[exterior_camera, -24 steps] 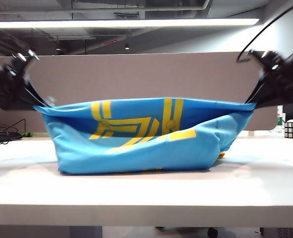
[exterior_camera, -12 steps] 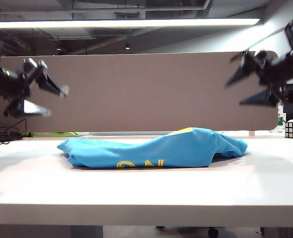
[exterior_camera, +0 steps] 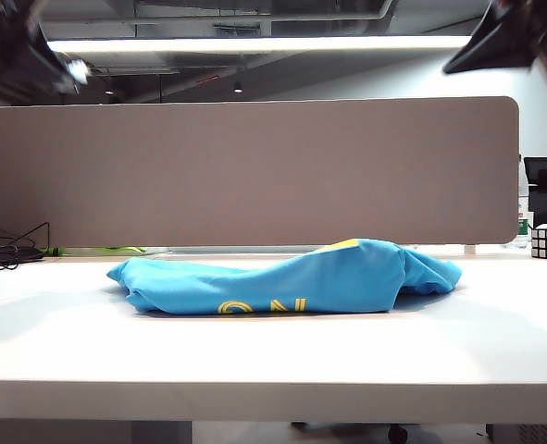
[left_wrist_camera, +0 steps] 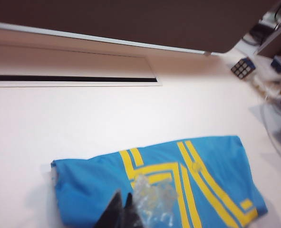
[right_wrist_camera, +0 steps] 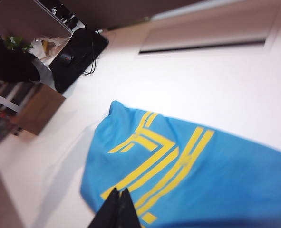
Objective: Fold the bottom side of the soccer jersey horizontally towards the center, about one-third of the way, then fold the sleeve back towards the center, creating a straight line along the edge of the the soccer jersey, and finally fold the bottom of the soccer jersey up towards the top, creating a neat rectangle.
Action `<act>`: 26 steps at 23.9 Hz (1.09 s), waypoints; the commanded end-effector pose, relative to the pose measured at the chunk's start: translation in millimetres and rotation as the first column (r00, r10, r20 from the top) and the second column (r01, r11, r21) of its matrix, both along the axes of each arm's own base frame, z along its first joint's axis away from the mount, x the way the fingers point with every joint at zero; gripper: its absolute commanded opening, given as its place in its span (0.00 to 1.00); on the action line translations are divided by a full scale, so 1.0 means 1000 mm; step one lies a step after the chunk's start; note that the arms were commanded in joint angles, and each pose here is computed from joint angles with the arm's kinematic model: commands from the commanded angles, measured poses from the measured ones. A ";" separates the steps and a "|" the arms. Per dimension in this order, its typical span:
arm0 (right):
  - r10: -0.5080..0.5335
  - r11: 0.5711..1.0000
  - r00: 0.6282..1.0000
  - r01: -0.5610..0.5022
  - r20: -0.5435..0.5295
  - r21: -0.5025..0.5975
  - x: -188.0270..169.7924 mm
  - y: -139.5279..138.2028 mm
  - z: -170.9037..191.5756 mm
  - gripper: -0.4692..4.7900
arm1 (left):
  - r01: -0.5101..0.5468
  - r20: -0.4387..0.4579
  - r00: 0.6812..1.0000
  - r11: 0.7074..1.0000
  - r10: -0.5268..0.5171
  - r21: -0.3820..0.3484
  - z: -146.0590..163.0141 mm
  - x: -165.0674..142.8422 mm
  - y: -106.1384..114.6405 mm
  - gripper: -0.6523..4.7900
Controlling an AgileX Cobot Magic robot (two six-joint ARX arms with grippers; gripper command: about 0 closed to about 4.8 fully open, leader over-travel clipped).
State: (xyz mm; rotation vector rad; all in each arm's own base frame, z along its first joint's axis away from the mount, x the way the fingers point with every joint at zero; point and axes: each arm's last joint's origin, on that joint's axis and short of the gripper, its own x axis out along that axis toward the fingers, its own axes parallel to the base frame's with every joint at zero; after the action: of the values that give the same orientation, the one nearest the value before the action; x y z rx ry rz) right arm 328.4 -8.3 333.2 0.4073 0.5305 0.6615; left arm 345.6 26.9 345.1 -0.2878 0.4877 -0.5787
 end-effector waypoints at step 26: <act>-0.372 0.848 0.770 0.509 0.519 -0.148 -0.254 0.010 -0.114 0.09 | -0.305 0.347 0.886 0.950 0.307 -0.064 -0.122 -0.271 -0.031 0.11</act>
State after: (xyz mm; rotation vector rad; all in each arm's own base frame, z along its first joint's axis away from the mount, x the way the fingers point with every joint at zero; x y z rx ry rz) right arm 73.5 1.9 223.8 0.0787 0.0187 0.2078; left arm 74.5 -3.9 225.6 -0.2362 0.0618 -0.3185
